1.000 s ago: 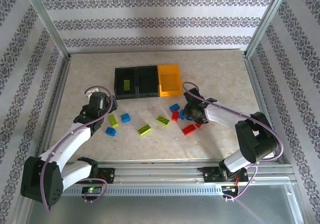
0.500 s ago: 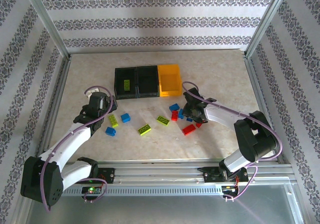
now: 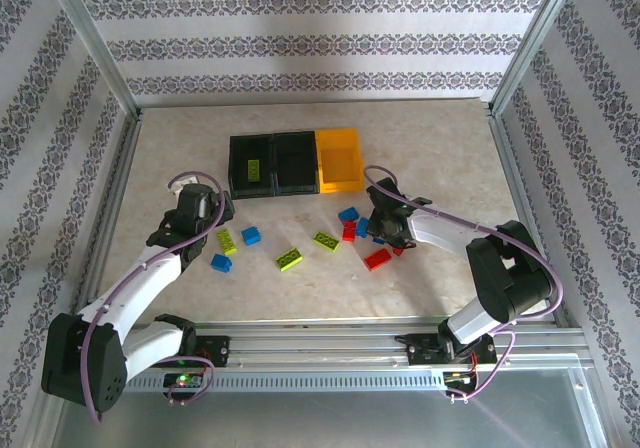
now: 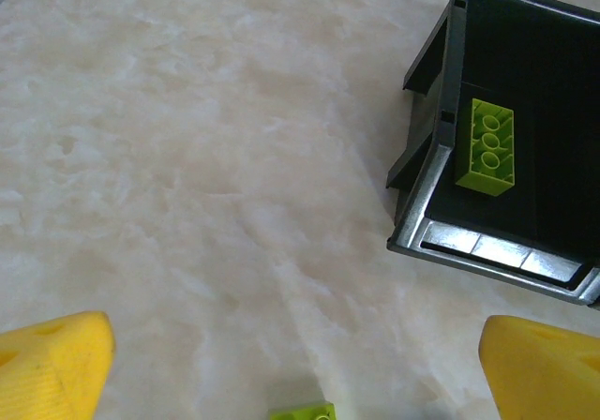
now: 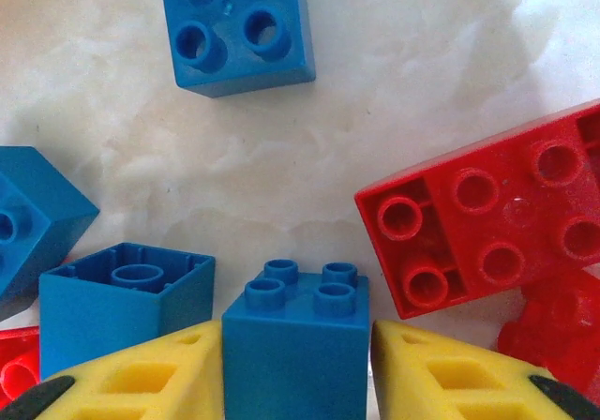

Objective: Sort the legos into containers by color
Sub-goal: Pick up the lego from the center of the table, then place the lego in the container.

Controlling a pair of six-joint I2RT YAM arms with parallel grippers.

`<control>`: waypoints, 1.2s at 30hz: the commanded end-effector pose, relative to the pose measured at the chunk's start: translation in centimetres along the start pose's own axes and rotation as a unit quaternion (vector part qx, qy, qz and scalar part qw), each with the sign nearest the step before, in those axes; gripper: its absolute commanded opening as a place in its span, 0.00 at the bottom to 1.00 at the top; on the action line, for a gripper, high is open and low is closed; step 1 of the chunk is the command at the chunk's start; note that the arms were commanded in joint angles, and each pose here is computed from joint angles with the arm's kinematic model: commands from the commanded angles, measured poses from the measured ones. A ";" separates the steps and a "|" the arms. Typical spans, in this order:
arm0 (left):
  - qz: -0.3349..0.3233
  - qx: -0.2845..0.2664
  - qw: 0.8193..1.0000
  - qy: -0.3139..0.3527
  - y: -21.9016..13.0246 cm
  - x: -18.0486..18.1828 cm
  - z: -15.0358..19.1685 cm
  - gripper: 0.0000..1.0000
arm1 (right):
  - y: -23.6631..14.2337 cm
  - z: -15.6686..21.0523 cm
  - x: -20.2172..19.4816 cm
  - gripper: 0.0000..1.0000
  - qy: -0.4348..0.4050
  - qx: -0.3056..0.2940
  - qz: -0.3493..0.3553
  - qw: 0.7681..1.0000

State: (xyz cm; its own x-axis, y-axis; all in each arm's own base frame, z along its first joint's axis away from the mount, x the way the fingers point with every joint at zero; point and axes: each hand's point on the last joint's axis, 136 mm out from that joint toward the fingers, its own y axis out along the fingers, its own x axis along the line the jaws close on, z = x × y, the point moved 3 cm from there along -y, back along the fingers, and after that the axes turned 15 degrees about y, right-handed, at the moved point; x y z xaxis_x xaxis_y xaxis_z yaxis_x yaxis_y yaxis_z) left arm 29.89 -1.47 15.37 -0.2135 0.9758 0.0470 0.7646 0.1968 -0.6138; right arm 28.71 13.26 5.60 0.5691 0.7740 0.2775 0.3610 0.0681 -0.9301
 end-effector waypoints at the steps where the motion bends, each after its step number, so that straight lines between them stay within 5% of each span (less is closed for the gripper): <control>1: -0.003 -0.013 1.000 -0.016 -0.3 0.4 -0.7 1.00 | 0.8 0.5 -0.9 0.43 -0.002 0.008 0.025 1.000; 7: -0.006 -0.013 1.000 -0.016 -0.4 0.6 -0.7 1.00 | -0.6 -0.1 0.4 0.31 -0.020 -0.008 0.016 1.000; 22: -0.011 -0.020 0.999 -0.023 -0.8 1.0 -0.5 1.00 | -7.2 -3.4 9.9 0.27 -0.134 -0.097 -0.081 0.983; 36: -0.009 -0.013 1.000 -0.017 -1.4 1.3 -0.1 1.00 | -3.9 -7.0 19.0 0.27 -0.216 -0.128 -0.083 0.964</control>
State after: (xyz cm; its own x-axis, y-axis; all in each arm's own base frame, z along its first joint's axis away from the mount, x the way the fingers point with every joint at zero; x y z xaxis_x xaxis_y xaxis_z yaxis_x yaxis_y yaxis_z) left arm 29.37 -1.13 16.83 -0.2261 0.9739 0.0212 0.7952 0.1970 -0.5734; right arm 41.90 23.25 15.92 0.1737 0.9428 0.2846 0.6064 0.1253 -0.7852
